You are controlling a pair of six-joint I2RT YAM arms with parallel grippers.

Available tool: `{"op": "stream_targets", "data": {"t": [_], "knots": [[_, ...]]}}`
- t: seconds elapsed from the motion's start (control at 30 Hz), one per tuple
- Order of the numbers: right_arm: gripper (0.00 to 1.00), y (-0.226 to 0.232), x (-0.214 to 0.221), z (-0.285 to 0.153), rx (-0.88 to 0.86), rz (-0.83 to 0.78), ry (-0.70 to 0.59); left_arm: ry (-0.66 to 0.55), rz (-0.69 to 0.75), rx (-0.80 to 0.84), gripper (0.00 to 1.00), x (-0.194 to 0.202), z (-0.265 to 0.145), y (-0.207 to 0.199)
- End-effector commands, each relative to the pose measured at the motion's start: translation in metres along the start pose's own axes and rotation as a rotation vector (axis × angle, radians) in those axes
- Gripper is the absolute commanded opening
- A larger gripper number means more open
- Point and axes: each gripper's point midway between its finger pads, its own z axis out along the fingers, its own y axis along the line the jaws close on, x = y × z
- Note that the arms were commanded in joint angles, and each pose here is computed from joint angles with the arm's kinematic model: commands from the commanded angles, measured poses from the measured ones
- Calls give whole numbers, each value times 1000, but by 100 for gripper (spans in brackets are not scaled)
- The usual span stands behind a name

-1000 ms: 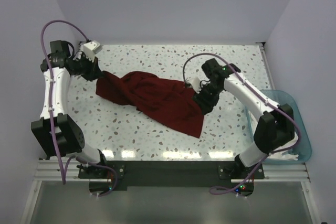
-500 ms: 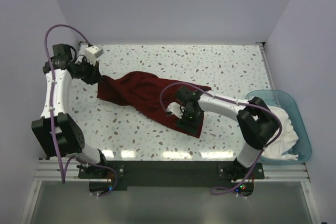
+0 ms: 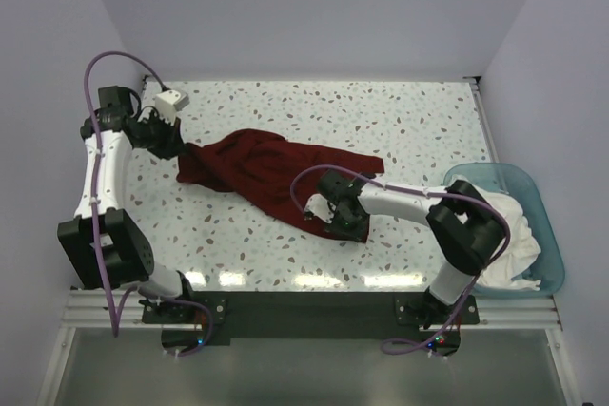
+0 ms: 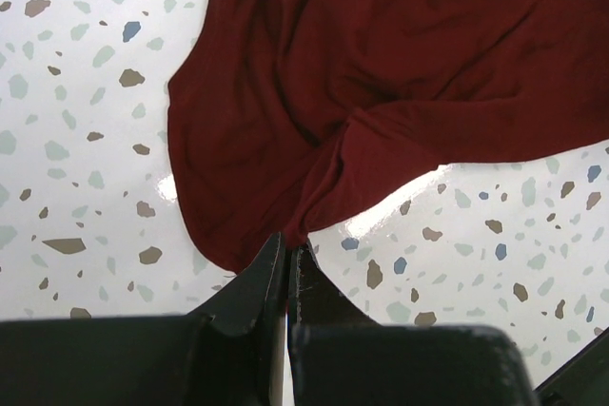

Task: Fold and stack the t-shirts
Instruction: Flatten the tshirt out

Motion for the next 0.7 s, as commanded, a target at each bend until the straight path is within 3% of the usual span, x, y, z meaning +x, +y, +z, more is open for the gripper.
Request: {"op": "stream_targets", "data": {"t": [0.0,0.03,0.07,0.2,0.37,0.43,0.6,0.67], "knots": [[26,-4,28,30,56,32,94,-38,36,-39,0,-8,-7,3],[8,-5,25,27,57,30,91,-47,35,-41,0,-10,-6,5],[0,-8,22,23,64,29,83,-54,24,-41,0,-12,-7,4],[0,-43,1,-22,134,21,6,-113,43,-89,0,-41,-18,22],[0,-136,-43,-124,283,118,-211,-239,6,-163,0,-95,-40,62],[0,-168,-48,-173,365,145,-290,-316,49,-195,0,-123,-63,65],[0,-197,-45,-271,605,176,-456,-474,116,-333,0,-163,-122,54],[0,-202,-36,-318,738,203,-529,-598,149,-457,0,-188,-167,47]]}}
